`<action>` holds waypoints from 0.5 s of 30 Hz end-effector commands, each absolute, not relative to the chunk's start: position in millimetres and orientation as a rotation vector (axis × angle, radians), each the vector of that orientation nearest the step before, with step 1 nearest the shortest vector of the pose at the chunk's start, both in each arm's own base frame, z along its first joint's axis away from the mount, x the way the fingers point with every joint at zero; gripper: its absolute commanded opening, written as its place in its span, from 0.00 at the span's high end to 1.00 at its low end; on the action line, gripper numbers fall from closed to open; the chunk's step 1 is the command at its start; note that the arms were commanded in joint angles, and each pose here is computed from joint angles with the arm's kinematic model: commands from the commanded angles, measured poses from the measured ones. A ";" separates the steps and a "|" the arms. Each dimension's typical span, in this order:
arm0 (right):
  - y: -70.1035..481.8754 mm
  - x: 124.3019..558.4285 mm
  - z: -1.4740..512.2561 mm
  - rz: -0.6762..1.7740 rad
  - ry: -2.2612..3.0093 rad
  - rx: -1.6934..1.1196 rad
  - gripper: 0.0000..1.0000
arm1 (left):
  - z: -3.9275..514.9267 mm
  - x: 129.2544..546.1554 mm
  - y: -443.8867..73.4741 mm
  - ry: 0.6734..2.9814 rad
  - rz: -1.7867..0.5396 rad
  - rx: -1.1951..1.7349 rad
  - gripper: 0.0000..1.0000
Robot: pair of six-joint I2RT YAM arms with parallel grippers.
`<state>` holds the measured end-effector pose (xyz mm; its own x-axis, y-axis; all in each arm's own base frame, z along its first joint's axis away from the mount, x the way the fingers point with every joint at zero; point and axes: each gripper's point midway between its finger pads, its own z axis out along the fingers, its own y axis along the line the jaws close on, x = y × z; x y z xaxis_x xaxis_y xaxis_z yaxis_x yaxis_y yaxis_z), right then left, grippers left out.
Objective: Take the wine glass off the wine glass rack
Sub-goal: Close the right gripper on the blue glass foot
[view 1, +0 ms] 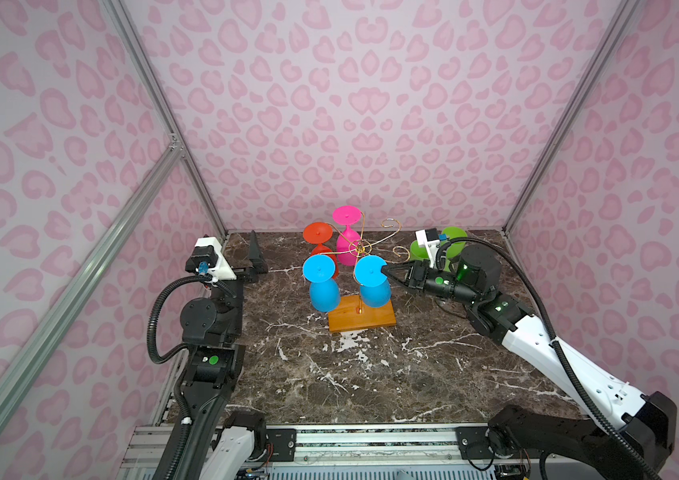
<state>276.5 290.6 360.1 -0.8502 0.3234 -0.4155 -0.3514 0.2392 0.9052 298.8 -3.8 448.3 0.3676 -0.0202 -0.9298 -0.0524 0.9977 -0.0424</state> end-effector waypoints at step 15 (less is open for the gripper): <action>289.1 277.7 373.7 1.739 1.916 0.041 1.00 | 453.7 294.7 -3.6 1.170 0.021 -0.065 0.03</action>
